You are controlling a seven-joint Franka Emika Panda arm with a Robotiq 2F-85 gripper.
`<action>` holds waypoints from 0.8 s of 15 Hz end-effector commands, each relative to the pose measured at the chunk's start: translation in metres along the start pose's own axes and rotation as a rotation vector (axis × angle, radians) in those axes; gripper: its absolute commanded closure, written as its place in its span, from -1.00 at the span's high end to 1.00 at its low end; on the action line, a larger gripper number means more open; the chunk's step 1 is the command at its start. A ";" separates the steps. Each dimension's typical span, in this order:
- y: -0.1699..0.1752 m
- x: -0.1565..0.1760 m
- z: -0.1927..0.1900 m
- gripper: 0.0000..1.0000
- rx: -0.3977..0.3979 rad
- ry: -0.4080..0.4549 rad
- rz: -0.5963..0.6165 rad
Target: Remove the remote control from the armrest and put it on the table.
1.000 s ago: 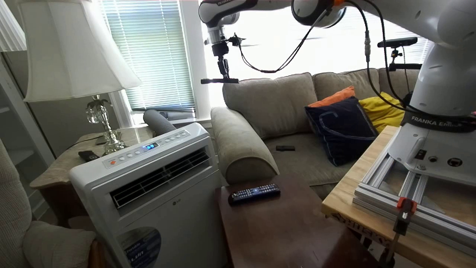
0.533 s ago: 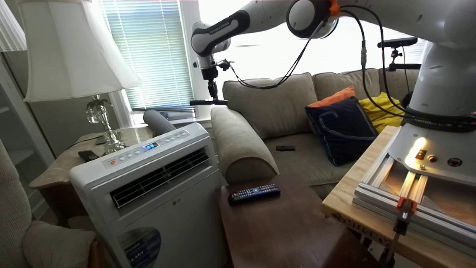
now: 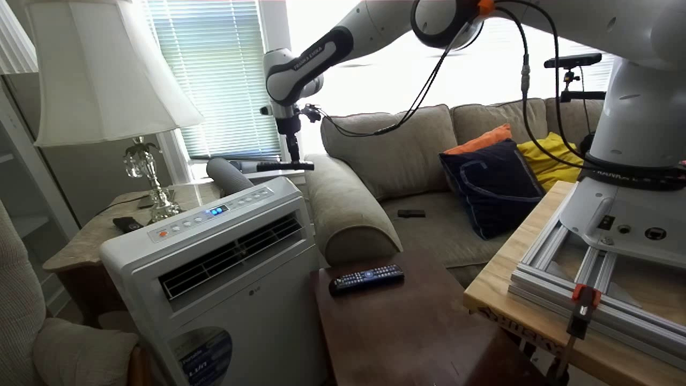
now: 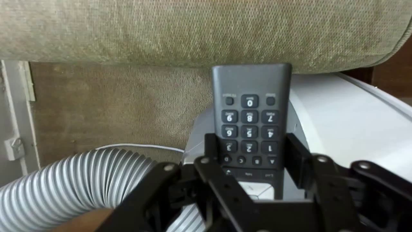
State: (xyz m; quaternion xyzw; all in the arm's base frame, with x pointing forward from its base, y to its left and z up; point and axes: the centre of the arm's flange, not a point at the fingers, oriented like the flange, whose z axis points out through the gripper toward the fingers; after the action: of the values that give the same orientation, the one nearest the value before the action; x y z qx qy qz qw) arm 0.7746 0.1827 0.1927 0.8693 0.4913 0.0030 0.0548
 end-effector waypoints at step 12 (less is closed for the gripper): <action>-0.143 -0.052 -0.121 -0.43 0.111 -0.001 -0.577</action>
State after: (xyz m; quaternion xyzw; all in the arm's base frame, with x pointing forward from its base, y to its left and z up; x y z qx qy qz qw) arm 0.6912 0.2394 0.2975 0.7233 0.6897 -0.0262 0.0190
